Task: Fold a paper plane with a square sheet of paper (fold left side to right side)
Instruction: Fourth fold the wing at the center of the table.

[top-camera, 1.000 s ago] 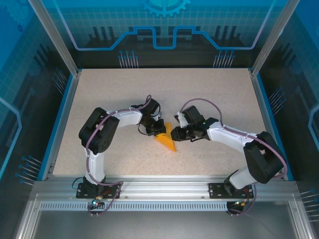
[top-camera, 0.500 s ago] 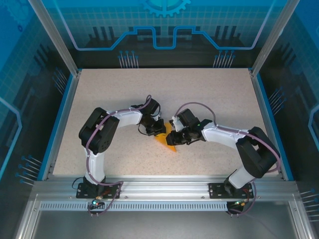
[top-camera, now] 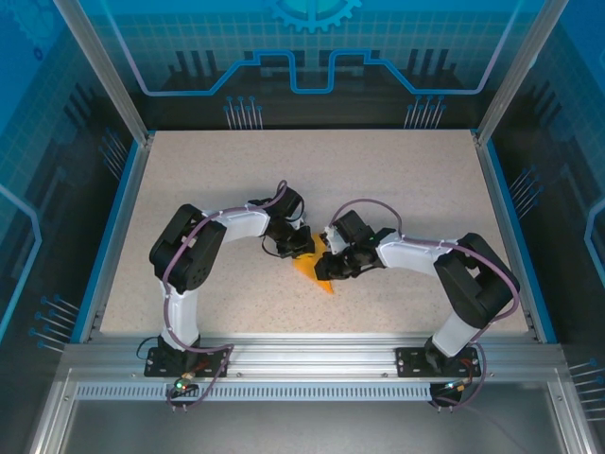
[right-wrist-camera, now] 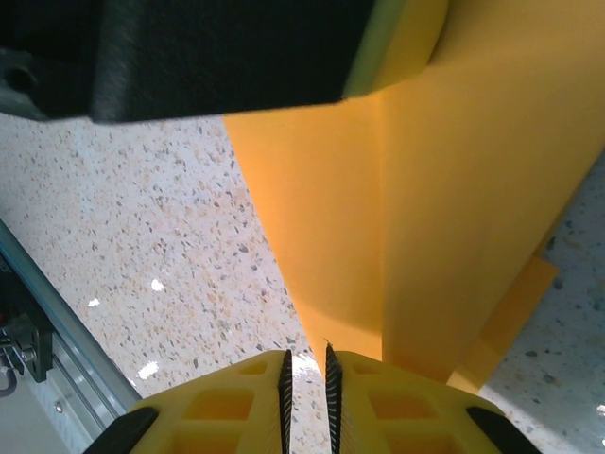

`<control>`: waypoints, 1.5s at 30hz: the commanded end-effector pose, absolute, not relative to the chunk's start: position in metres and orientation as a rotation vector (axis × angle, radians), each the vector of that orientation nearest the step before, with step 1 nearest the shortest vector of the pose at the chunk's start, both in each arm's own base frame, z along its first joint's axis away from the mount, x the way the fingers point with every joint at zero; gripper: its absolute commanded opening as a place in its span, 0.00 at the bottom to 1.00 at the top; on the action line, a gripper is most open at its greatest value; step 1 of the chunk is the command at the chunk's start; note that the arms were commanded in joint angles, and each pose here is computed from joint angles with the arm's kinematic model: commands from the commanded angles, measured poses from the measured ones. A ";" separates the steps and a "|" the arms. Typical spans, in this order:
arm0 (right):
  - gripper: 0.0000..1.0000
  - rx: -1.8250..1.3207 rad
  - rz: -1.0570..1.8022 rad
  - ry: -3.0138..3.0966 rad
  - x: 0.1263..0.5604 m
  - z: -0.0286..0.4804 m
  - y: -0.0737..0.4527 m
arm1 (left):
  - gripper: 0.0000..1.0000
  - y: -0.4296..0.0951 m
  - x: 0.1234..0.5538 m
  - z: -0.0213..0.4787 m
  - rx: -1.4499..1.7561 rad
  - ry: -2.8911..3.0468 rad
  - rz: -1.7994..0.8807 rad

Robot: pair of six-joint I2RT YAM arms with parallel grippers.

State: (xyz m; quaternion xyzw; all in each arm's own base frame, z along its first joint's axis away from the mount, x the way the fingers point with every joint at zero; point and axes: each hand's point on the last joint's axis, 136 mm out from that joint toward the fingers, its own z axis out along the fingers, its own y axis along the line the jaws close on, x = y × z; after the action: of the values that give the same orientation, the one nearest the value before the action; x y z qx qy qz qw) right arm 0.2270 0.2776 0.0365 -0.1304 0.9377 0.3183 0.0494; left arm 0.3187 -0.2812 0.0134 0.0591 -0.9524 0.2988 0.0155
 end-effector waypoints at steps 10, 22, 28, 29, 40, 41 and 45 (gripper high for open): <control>0.18 -0.385 0.949 2.949 0.208 0.016 0.267 | 0.11 -0.260 0.299 -0.015 0.209 -2.960 0.737; 0.18 -0.422 0.852 3.012 0.200 0.007 0.258 | 0.11 -0.260 0.299 -0.016 0.209 -2.960 0.729; 0.17 -0.428 0.829 3.035 0.196 0.004 0.255 | 0.11 -0.259 0.299 -0.017 0.211 -2.961 0.722; 0.18 -0.428 0.827 3.040 0.195 0.004 0.254 | 0.11 -0.259 0.299 -0.017 0.211 -2.960 0.721; 0.15 -0.396 0.825 3.097 0.177 -0.003 0.246 | 0.11 -0.257 0.299 -0.018 0.210 -2.967 0.709; 0.15 -0.398 0.827 3.099 0.176 -0.003 0.246 | 0.11 -0.257 0.299 -0.018 0.210 -2.967 0.706; 0.14 -0.400 0.824 3.113 0.169 -0.003 0.244 | 0.11 -0.256 0.299 -0.019 0.211 -2.971 0.696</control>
State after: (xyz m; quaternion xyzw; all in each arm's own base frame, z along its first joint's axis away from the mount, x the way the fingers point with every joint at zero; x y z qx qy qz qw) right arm 0.2079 0.2620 0.0116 -0.1318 0.9490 0.2859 0.0176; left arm 0.3183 -0.2811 0.0133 0.0591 -0.9525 0.2983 0.0161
